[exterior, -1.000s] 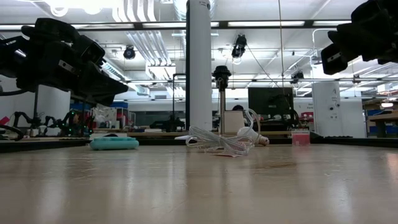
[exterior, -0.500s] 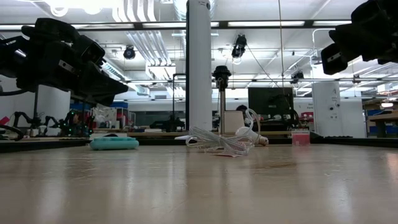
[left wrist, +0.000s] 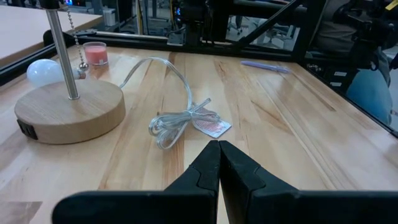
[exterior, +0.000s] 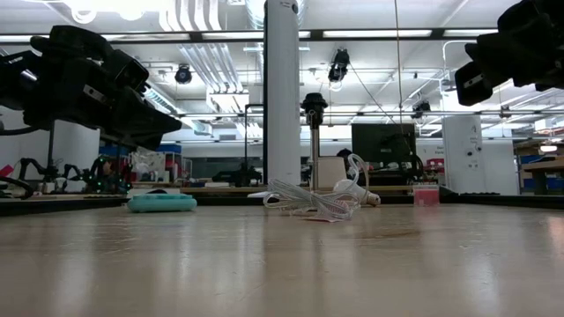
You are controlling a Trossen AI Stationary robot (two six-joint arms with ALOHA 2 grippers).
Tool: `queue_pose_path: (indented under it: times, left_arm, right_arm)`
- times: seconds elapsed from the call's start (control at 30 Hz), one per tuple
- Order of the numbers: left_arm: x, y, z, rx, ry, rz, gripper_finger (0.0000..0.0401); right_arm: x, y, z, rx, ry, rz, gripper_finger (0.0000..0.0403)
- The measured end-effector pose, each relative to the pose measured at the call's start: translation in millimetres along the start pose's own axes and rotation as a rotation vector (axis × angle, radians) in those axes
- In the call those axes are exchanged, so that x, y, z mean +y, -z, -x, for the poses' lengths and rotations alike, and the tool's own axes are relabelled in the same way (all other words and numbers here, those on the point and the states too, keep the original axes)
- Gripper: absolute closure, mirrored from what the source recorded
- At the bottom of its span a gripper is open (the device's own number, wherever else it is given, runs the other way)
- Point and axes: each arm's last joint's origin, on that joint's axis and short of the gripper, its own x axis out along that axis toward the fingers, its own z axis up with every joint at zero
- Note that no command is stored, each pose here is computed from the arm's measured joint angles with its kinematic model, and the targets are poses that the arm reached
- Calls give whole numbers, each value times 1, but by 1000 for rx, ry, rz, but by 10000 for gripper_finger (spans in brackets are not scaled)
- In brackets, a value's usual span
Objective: Screw lightbulb
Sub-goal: Return to Home Position
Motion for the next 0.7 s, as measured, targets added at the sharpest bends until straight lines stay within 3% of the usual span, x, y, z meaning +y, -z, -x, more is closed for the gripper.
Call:
queue_pose_path:
  times: [0.33, 0.7]
  left_arm:
    - [0, 0, 0, 0, 0, 0, 401]
    - [0, 0, 0, 0, 0, 0, 401]
  right_arm:
    - [0, 0, 0, 0, 0, 0, 332]
    - [0, 0, 0, 0, 0, 0, 355]
